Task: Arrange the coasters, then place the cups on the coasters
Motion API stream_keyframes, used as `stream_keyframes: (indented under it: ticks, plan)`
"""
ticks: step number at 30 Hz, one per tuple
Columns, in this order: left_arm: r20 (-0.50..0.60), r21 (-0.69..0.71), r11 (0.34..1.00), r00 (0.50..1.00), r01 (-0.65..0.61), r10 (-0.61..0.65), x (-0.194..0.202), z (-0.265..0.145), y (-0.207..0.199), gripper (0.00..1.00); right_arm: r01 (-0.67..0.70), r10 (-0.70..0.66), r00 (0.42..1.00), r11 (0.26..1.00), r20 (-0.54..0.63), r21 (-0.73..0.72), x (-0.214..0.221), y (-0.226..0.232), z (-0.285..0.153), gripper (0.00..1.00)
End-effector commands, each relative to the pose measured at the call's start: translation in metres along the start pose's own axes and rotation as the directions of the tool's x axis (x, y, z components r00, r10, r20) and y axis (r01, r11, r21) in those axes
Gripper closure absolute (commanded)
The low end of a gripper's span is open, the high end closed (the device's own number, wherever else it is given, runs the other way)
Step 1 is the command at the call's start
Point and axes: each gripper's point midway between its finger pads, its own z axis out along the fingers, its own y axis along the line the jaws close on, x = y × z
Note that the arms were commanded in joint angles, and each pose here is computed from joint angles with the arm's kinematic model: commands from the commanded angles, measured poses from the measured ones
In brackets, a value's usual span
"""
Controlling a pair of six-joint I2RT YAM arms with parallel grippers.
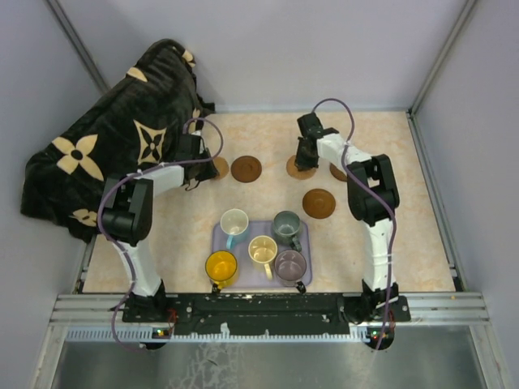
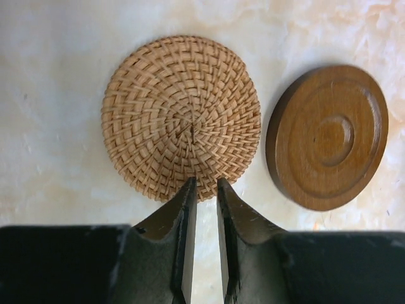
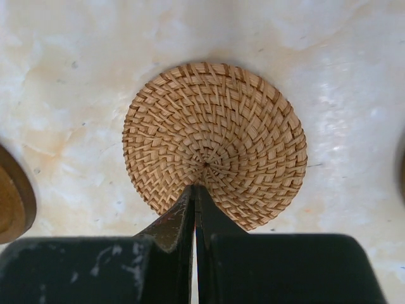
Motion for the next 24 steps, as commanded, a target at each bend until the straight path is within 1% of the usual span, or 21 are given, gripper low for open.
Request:
stream_keyframes:
  ticks: [1, 5, 12, 17, 24]
  plan:
    - [-0.016, 0.039, 0.999, 0.999, -0.034, 0.035, -0.011, 0.012, -0.008, 0.75, -0.021, 0.025, 0.999, 0.991, -0.025, 0.134, -0.002, -0.050, 0.011, 1.00]
    - [-0.040, 0.098, 0.994, 0.998, -0.043, 0.048, -0.010, 0.022, -0.019, 0.75, -0.053, 0.055, 0.998, 0.988, -0.006, 0.143, -0.011, -0.065, 0.008, 1.00]
    - [-0.072, 0.191, 0.980, 0.994, -0.063, 0.078, 0.002, 0.024, -0.038, 0.76, -0.096, 0.095, 0.995, 0.981, 0.012, 0.168, -0.016, -0.085, 0.003, 1.00]
    - [-0.088, 0.236, 0.966, 0.988, -0.103, 0.127, 0.013, 0.025, -0.056, 0.77, -0.103, 0.101, 0.995, 0.981, 0.015, 0.165, -0.012, -0.088, 0.000, 1.00]
    - [-0.119, 0.263, 0.957, 0.980, -0.122, 0.158, 0.032, 0.024, -0.071, 0.77, -0.089, 0.091, 0.996, 0.987, -0.011, 0.135, 0.002, -0.086, -0.002, 1.00]
